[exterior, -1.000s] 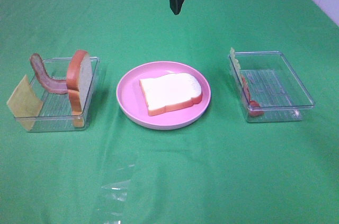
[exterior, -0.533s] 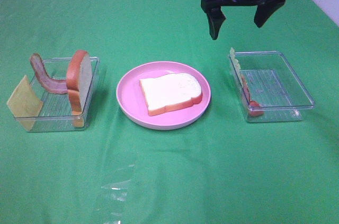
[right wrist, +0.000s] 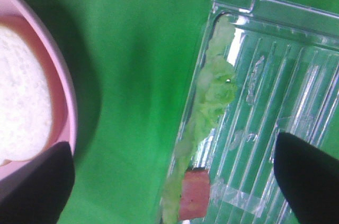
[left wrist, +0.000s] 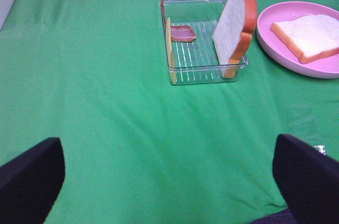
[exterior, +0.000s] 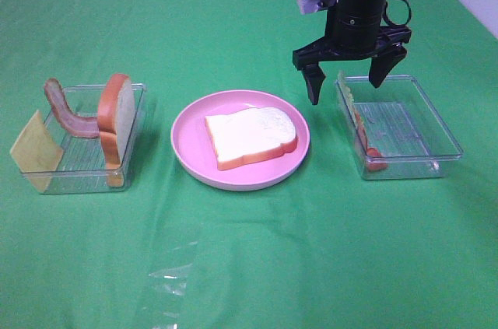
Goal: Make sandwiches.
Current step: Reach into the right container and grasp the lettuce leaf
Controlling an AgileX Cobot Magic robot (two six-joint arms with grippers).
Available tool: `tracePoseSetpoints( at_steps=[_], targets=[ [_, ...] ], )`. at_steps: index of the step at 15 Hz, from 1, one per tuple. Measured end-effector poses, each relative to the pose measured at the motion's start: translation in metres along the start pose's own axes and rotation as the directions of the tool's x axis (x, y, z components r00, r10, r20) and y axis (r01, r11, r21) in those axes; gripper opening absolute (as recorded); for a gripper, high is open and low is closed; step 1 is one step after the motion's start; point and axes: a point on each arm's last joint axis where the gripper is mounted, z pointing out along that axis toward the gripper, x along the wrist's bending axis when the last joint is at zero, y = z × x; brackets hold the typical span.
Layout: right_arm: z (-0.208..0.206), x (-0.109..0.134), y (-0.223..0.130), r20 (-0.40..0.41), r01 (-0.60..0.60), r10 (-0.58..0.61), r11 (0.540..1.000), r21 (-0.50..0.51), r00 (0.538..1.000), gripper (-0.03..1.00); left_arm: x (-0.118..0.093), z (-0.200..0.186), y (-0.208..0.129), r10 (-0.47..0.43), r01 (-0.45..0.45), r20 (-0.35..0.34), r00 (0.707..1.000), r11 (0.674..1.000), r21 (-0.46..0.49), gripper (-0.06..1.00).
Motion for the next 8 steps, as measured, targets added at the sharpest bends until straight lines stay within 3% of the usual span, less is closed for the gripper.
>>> tracePoseSetpoints(
  at_steps=[5,8],
  targets=[
    [0.0,-0.0011,0.0008,0.011,-0.066,0.066,0.998,-0.01,0.998,0.97,0.0,0.0,0.0,0.0,0.0,0.0,1.0,1.0,0.0,0.99],
    [0.0,-0.0046,0.0011,0.047,-0.206,0.207,0.978,-0.022,0.977,0.94,0.0,0.0,0.0,0.0,0.0,0.0,1.0,1.0,0.0,0.99]
  ],
)
